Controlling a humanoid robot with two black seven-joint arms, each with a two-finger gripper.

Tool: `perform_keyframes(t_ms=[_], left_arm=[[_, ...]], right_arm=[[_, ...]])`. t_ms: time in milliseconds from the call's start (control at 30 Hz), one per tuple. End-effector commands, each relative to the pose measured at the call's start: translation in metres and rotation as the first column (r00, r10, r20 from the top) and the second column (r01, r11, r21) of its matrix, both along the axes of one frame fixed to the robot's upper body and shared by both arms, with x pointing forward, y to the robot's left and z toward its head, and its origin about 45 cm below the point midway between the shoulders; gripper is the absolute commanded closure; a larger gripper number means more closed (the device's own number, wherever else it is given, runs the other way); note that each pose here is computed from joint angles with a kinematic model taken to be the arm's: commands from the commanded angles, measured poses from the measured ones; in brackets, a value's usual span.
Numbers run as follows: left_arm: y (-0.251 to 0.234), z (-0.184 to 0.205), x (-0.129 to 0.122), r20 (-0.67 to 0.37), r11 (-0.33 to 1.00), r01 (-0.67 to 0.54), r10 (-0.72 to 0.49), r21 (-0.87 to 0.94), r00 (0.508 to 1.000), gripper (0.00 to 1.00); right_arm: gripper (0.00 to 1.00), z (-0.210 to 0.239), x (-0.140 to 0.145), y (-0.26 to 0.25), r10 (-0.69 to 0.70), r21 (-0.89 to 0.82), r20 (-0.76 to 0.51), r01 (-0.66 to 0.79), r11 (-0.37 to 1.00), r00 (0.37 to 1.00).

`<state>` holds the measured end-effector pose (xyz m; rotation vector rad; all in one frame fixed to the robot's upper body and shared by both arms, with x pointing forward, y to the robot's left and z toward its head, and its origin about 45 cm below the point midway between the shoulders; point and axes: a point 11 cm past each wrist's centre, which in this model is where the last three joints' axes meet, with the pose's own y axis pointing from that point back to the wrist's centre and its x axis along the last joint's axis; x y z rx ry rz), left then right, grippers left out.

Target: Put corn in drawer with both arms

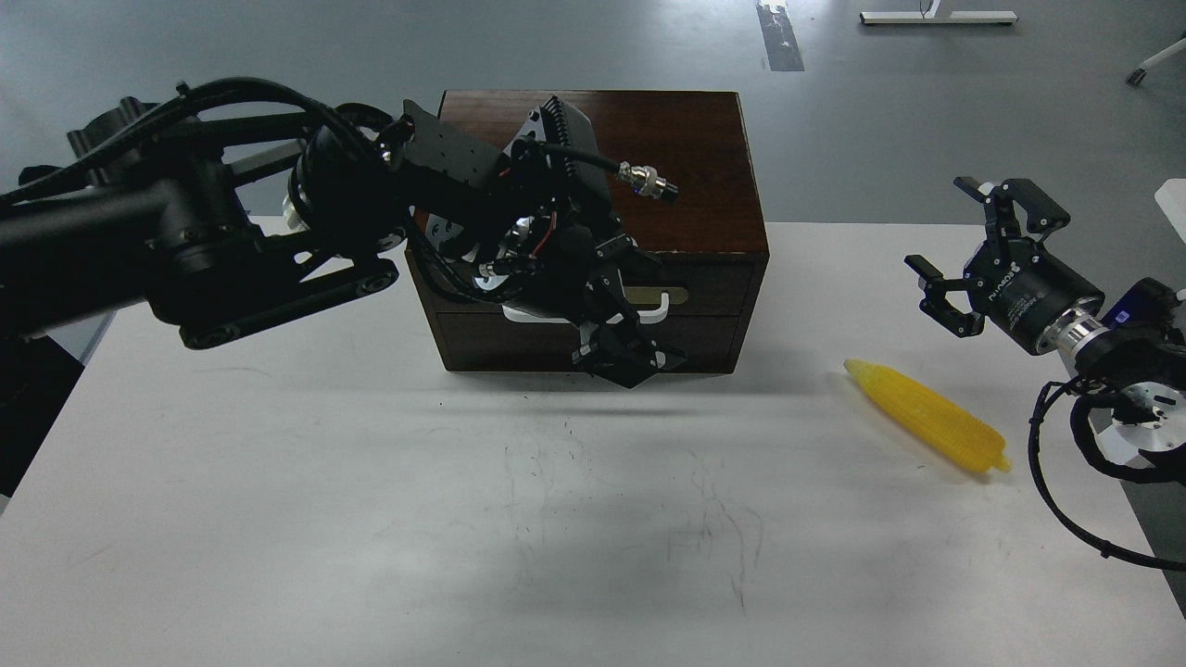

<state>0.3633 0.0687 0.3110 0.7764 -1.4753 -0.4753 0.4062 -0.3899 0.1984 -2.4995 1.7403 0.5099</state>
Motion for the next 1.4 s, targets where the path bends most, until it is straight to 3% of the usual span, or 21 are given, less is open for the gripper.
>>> perform_keyframes(t_ms=[0,500,1367], left_arm=[[0.007,-0.015,0.004,0.037,0.997,0.004,-0.007,0.077,0.999,0.02],[0.027,-0.040,0.020,0.074,0.984,-0.044,0.032,0.172,0.997,0.02],[0.039,-0.067,0.018,0.034,0.975,-0.062,0.056,0.214,0.998,0.02]], right_arm=[[0.00,-0.001,-0.001,0.000,0.001,-0.002,-0.003,-0.001,1.000,1.000],[0.00,0.000,-0.001,-0.003,-0.001,-0.006,-0.002,0.001,1.000,1.000],[0.00,-0.002,-0.002,-0.003,-0.002,-0.006,-0.005,0.002,1.000,1.000]])
